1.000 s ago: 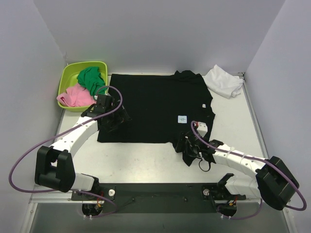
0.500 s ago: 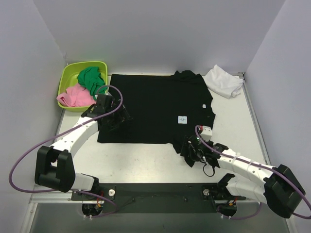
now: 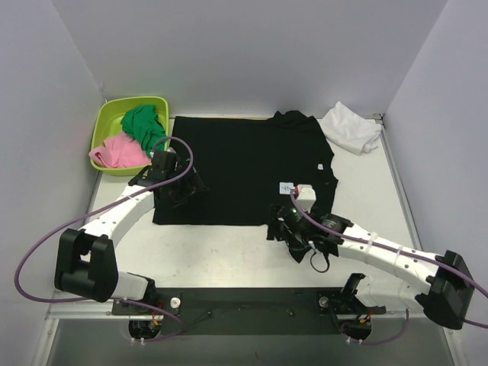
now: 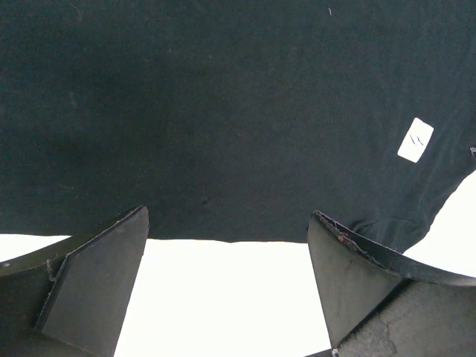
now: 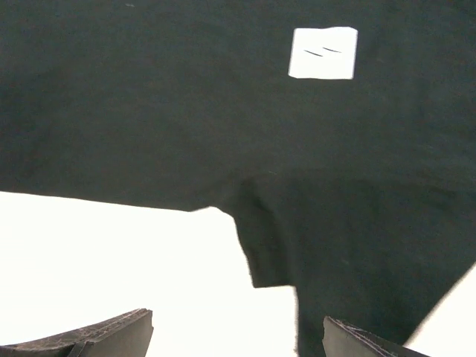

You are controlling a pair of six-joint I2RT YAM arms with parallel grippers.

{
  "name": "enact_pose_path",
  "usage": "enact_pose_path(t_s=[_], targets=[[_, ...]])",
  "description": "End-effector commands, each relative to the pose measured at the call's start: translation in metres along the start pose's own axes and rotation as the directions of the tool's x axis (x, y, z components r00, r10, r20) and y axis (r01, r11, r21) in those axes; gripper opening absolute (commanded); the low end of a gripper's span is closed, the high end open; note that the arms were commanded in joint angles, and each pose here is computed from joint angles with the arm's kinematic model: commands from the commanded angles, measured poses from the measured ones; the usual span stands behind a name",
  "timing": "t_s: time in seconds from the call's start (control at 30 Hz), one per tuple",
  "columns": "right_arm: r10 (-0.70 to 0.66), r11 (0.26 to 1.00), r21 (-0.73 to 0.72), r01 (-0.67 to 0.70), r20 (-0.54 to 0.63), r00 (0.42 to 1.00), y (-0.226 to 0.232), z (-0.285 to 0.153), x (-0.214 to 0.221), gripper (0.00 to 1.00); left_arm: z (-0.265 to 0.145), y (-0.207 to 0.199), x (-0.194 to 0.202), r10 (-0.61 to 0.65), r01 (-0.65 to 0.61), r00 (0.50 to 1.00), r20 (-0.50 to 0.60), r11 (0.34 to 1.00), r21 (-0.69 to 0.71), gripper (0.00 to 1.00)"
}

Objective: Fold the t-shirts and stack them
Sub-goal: Flatten out the tshirt

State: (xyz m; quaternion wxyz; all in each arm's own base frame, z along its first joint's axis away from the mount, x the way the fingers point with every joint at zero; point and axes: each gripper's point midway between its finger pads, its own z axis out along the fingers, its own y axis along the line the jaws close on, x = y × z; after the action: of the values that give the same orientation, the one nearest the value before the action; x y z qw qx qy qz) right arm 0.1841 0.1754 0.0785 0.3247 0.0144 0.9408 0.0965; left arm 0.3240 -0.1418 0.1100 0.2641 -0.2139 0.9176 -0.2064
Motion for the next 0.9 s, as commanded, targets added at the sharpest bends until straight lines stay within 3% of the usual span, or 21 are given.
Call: enact_pose_path(t_s=[0.0, 0.13, 0.37, 0.87], targets=[[-0.088, 0.996, -0.005, 0.088, 0.014, 0.996, 0.033, -0.004, -0.016, 1.00, -0.003, -0.014, -0.009, 0.018, -0.020, 0.999, 0.035, 0.998, 0.056, 0.97], [-0.123, 0.992, -0.037, 0.123, 0.000, 0.992, 0.068, 0.007, -0.021, 1.00, -0.007, -0.016, -0.011, 0.020, -0.023, 0.999, 0.043, 0.998, 0.063, 0.97], [-0.146, 0.988, -0.048, 0.145, -0.025, 0.989, 0.089, 0.028, -0.016, 1.00, -0.017, -0.018, -0.018, 0.039, -0.043, 0.997, 0.061, 0.997, 0.065, 0.97], [-0.133, 0.991, -0.005, 0.133, -0.055, 0.990, 0.080, 0.055, -0.004, 1.00, -0.019, -0.006, -0.021, 0.027, -0.030, 0.998, 0.063, 0.998, 0.059, 0.97]])
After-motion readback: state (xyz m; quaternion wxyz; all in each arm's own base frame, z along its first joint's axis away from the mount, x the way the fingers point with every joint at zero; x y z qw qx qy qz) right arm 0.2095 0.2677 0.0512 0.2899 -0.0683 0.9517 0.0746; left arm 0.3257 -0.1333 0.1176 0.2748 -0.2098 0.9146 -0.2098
